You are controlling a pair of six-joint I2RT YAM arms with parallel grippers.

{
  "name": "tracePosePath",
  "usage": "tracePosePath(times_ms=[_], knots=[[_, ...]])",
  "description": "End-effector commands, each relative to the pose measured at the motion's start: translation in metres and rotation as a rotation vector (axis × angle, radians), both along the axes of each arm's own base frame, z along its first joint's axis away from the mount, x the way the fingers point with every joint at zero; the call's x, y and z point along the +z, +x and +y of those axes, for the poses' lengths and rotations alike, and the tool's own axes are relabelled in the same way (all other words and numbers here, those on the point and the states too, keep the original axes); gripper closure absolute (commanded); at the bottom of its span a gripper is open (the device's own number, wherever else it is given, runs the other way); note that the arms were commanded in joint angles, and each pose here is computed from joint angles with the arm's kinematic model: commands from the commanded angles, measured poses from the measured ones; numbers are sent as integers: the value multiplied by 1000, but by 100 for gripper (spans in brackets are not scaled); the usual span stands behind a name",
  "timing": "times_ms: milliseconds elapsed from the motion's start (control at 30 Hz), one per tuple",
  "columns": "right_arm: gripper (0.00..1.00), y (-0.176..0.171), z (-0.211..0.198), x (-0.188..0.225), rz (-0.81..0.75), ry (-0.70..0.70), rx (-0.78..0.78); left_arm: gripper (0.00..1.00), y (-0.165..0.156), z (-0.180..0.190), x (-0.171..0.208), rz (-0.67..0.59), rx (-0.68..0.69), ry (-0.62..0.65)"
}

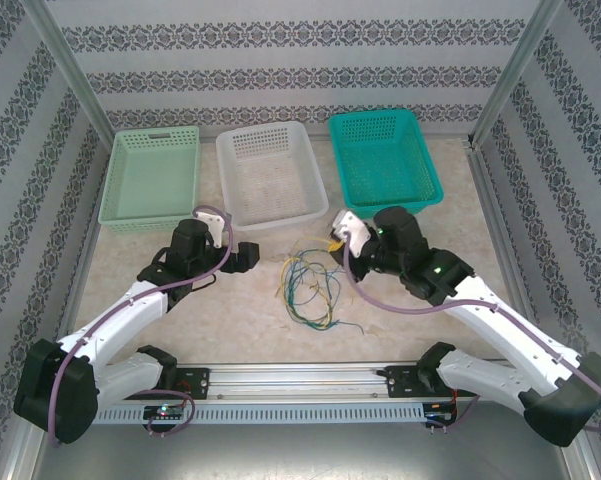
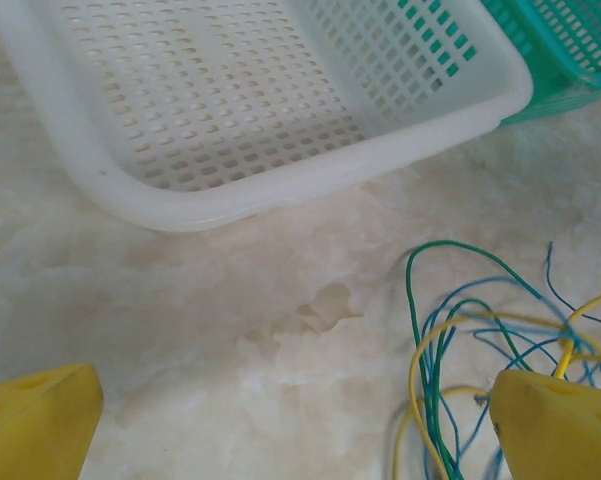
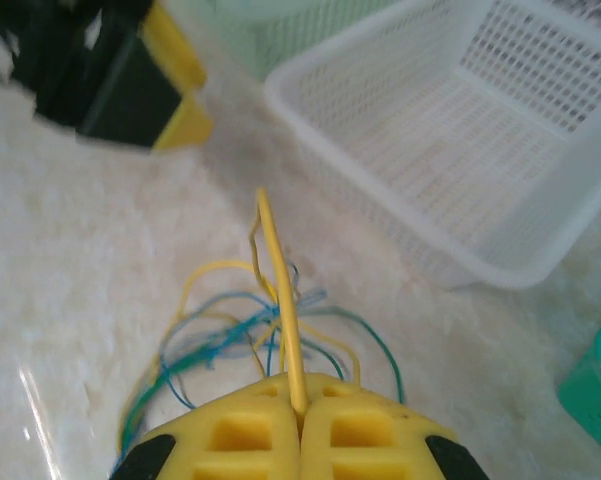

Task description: Untangle the cables

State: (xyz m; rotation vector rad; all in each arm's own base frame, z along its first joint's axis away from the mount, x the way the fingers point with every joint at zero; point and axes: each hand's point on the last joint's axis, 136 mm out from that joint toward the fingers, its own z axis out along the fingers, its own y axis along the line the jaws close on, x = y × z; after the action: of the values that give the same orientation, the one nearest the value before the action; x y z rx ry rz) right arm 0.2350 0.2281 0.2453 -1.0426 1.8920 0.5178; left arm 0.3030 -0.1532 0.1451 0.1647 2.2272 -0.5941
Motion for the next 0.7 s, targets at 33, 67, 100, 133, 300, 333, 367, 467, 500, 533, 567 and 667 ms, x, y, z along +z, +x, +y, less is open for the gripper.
tracePosePath(times_ms=[33, 67, 100, 133, 300, 333, 367, 467, 500, 533, 567, 667], knots=[[93, 2, 11, 54, 36, 263, 54, 0, 9, -21, 27, -96, -87, -62], [94, 4, 12, 51, 64, 273, 52, 0, 10, -25, 28, -102, -103, -77], [94, 6, 13, 48, 87, 276, 52, 0, 10, -28, 29, -105, -116, -90], [94, 7, 16, 45, 109, 282, 55, 0, 10, -32, 30, -110, -131, -106], [95, 8, 28, 37, 187, 325, 90, 0, 11, -55, 34, -109, -227, -168], [95, 8, 29, 37, 189, 332, 97, 0, 12, -60, 33, -106, -240, -171], [95, 7, 29, 36, 196, 333, 100, 0, 13, -64, 32, -99, -251, -170], [94, 10, 25, 31, 231, 341, 78, 1, 16, -75, 27, -79, -273, -168], [94, 11, 23, 29, 247, 348, 67, 1, 18, -77, 23, -70, -270, -163], [95, 13, 21, 27, 261, 359, 59, 2, 20, -79, 19, -57, -262, -161], [95, 13, 19, 24, 273, 370, 56, 2, 23, -80, 15, -46, -253, -159], [95, 10, 18, 18, 303, 394, 61, 3, 28, -87, 10, -47, -260, -157]])
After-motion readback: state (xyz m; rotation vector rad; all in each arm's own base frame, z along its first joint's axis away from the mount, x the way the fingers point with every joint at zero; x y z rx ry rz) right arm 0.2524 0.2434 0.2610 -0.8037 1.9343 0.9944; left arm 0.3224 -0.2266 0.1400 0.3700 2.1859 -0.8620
